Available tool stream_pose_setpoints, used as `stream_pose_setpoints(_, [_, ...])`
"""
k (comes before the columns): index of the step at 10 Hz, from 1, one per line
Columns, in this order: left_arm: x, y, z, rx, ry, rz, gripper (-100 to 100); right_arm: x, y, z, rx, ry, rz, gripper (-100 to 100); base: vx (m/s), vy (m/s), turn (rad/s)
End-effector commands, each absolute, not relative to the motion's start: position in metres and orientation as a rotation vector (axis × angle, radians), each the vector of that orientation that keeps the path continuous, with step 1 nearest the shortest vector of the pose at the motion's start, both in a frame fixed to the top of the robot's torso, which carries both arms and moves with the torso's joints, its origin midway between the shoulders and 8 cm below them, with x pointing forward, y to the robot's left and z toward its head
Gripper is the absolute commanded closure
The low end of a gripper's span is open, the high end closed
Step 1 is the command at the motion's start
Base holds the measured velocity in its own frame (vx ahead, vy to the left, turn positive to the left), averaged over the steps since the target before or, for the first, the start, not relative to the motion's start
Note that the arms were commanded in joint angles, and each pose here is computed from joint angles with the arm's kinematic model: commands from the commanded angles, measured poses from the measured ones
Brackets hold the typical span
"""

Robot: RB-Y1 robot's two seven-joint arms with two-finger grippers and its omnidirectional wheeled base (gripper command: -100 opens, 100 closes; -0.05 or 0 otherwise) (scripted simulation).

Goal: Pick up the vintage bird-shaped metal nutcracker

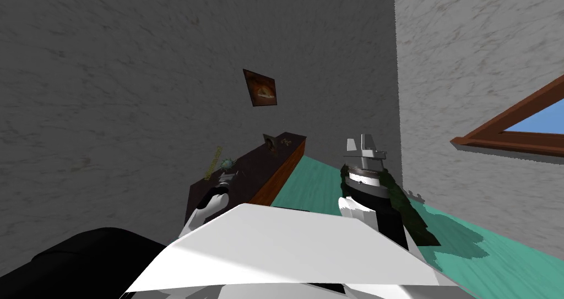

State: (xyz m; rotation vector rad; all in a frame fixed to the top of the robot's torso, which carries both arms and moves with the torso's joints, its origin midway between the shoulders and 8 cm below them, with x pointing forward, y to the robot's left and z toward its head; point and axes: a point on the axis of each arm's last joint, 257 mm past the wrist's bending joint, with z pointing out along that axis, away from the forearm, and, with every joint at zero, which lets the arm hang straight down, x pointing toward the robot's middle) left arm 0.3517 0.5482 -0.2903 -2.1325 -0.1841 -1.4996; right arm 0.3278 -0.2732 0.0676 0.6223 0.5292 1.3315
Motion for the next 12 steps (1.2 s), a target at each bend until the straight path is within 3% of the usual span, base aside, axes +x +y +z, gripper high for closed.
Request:
stream_pose_setpoints(1, [0.337, 0.562, -0.313, -2.192, -0.278, -1.451, -100, 0.328, -0.273, 0.068, 0.622, 0.529, 1.331, 0, 0.03, -0.01, -0.207])
stream_pose_setpoints(12, [0.265, 0.608, -0.397, -2.343, -0.786, -1.27, -100, 0.328, -0.273, 0.068, 0.622, 0.529, 1.332, 0, 0.039, 0.0, -0.143])
